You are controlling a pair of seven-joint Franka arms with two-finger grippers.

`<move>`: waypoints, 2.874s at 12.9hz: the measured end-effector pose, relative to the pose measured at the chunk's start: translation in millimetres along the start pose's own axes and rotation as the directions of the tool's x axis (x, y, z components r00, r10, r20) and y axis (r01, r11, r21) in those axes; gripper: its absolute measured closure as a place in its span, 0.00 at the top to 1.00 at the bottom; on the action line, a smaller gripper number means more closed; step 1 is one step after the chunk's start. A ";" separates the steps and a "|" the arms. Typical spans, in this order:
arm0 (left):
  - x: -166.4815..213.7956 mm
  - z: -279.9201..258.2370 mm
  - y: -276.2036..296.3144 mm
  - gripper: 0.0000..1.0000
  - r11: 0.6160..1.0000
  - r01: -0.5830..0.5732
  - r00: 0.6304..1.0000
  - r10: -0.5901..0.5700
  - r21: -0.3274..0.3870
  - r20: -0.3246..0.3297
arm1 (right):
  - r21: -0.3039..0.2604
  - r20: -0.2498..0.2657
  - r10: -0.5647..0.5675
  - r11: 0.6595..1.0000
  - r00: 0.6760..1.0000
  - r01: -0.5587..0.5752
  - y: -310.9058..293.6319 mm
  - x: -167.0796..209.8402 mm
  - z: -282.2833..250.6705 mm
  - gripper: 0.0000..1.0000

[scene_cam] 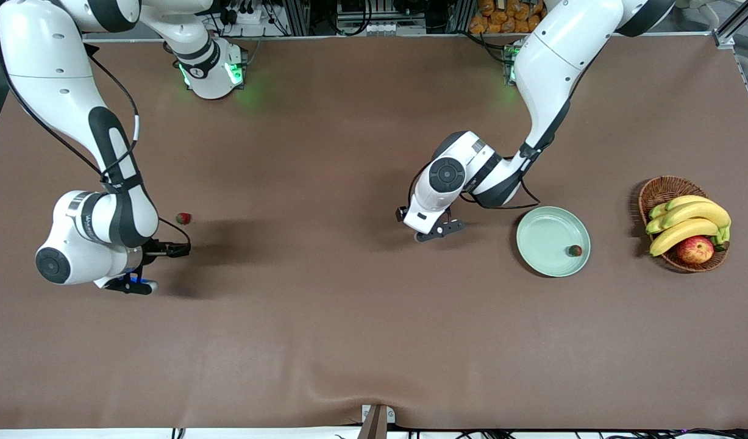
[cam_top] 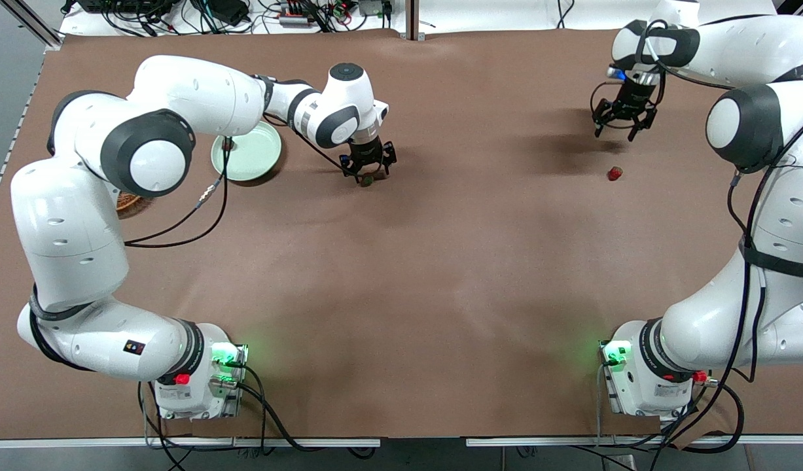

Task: Collect all strawberries into plate
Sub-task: 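Grasp the second strawberry with the left gripper while the right grasps the third, then drop the strawberry onto the plate while the right gripper carries the third, then release the third strawberry with the right gripper while the left gripper approaches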

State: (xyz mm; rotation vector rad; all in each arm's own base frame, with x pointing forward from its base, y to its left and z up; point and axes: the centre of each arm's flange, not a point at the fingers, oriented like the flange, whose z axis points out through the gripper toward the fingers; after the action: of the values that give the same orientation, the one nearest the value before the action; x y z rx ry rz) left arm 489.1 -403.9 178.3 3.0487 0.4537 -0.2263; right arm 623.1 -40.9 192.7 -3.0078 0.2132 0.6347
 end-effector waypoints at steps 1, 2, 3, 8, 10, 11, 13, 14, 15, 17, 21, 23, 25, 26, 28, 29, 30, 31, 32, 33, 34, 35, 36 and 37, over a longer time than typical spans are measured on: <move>0.1 0.0 -0.1 0.86 1.000 0.001 1.000 -0.001 0.000 0.000 | -0.004 0.021 0.010 1.000 1.000 -0.010 6.1 -3.3 10.2 1.00; 0.1 0.1 -0.1 0.75 1.000 0.001 1.000 -0.001 0.001 0.000 | -0.007 0.041 0.018 1.000 0.999 -0.018 10.8 -6.5 19.5 1.00; -0.2 0.5 -0.5 0.65 1.000 0.001 1.000 -0.001 0.002 0.001 | -0.009 0.058 0.024 1.000 0.998 -0.023 14.1 -9.4 27.7 1.00; 10.7 -31.8 -16.2 0.33 0.994 0.049 0.999 -0.050 0.094 0.012 | -0.012 0.134 0.032 0.999 0.990 -0.031 18.2 -21.3 51.3 0.87; 37.3 -95.2 -41.9 0.33 0.989 0.099 0.995 -0.096 0.110 -0.034 | -0.012 0.163 0.032 0.999 0.986 -0.031 17.8 -24.7 53.9 0.65; 54.5 -122.5 -61.9 0.33 0.988 0.112 0.993 -0.106 0.108 -0.053 | -0.012 0.171 0.031 0.999 0.985 -0.030 17.1 -25.8 54.5 0.65; 94.1 -144.5 -112.3 0.33 0.987 0.110 0.993 -0.104 0.114 -0.059 | -0.013 0.176 0.028 1.000 0.984 -0.027 15.2 -26.5 54.9 0.48; 117.3 -142.0 -143.4 0.33 0.987 0.097 0.994 -0.090 0.130 -0.055 | -0.014 0.175 0.026 1.000 0.984 -0.024 13.9 -26.4 54.7 0.34; 142.4 -136.4 -180.6 0.33 0.986 0.076 0.996 -0.070 0.150 -0.048 | -0.014 0.169 0.024 1.000 0.985 -0.022 12.2 -25.4 52.8 0.31; 184.0 -127.7 -249.0 0.33 0.989 0.030 0.999 -0.028 0.148 -0.020 | -0.018 0.128 0.004 1.000 0.992 -0.002 -0.4 -18.3 38.6 0.31; 219.0 -100.3 -309.8 0.33 0.989 -0.023 0.999 0.027 0.144 -0.027 | 0.043 0.010 0.029 0.999 1.000 -0.030 -107.4 -10.8 -13.3 0.31; 219.2 -87.6 -305.0 0.48 0.990 -0.036 0.999 0.040 0.136 -0.022 | 0.143 -0.024 0.102 0.985 0.994 -0.098 -202.3 -27.0 -22.5 0.31; 216.8 -90.1 -295.4 0.70 0.990 -0.049 0.998 0.053 0.129 -0.028 | 0.284 -0.047 0.177 0.946 0.983 -0.156 -284.9 -48.8 -20.5 0.31; 215.7 -93.6 -289.7 0.79 0.991 -0.057 0.998 0.061 0.125 -0.033 | 0.372 -0.048 0.211 0.911 0.976 -0.179 -318.3 -58.5 -17.9 0.31; 209.8 -101.5 -273.6 1.00 0.990 -0.077 0.996 0.082 0.115 -0.040 | 0.528 -0.023 0.277 0.819 0.960 -0.224 -365.8 -72.0 -6.3 0.31; 204.4 -107.0 -262.9 1.00 0.991 -0.082 0.995 0.087 0.110 -0.041 | 0.581 -0.015 0.313 0.776 0.950 -0.246 -384.6 -77.6 3.8 0.31; 197.3 -113.0 -250.6 1.00 0.991 -0.077 0.996 0.082 0.105 -0.041 | 0.605 -0.024 0.335 0.755 0.942 -0.253 -400.1 -82.9 15.8 0.31; 187.8 -119.3 -235.1 1.00 0.993 -0.069 0.997 0.073 0.100 -0.040 | 0.613 -0.049 0.347 0.750 0.936 -0.246 -415.8 -89.9 29.0 0.31; 176.6 -125.3 -217.5 1.00 0.994 -0.058 0.997 0.062 0.093 -0.040 | 0.615 -0.079 0.350 0.754 0.933 -0.231 -431.2 -97.3 41.2 0.31; 164.7 -129.9 -198.9 1.00 0.996 -0.041 0.998 0.045 0.083 -0.041 | 0.612 -0.105 0.345 0.761 0.933 -0.213 -445.9 -104.6 52.5 0.31; 151.8 -132.2 -179.9 1.00 0.997 -0.024 0.999 0.028 0.074 -0.041 | 0.611 -0.122 0.339 0.766 0.933 -0.198 -458.7 -109.7 60.5 0.31; 139.0 -131.8 -162.6 1.00 0.997 -0.011 0.999 0.014 0.070 -0.039 | 0.613 -0.134 0.334 0.768 0.933 -0.186 -468.1 -111.6 64.5 0.31; 126.6 -128.8 -146.7 1.00 0.997 0.004 0.999 -0.001 0.071 -0.038 | 0.620 -0.153 0.335 0.766 0.930 -0.174 -474.6 -110.2 65.4 0.31; 113.9 -124.3 -130.4 1.00 0.997 0.019 0.999 -0.017 0.073 -0.035 | 0.630 -0.178 0.344 0.760 0.922 -0.161 -478.9 -106.6 65.2 0.31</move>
State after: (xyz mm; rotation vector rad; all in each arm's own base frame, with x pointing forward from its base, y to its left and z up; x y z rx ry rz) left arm 575.7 -237.9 280.0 3.1259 0.4861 -0.1961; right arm 571.3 451.3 190.9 -2.4275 0.7085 0.0883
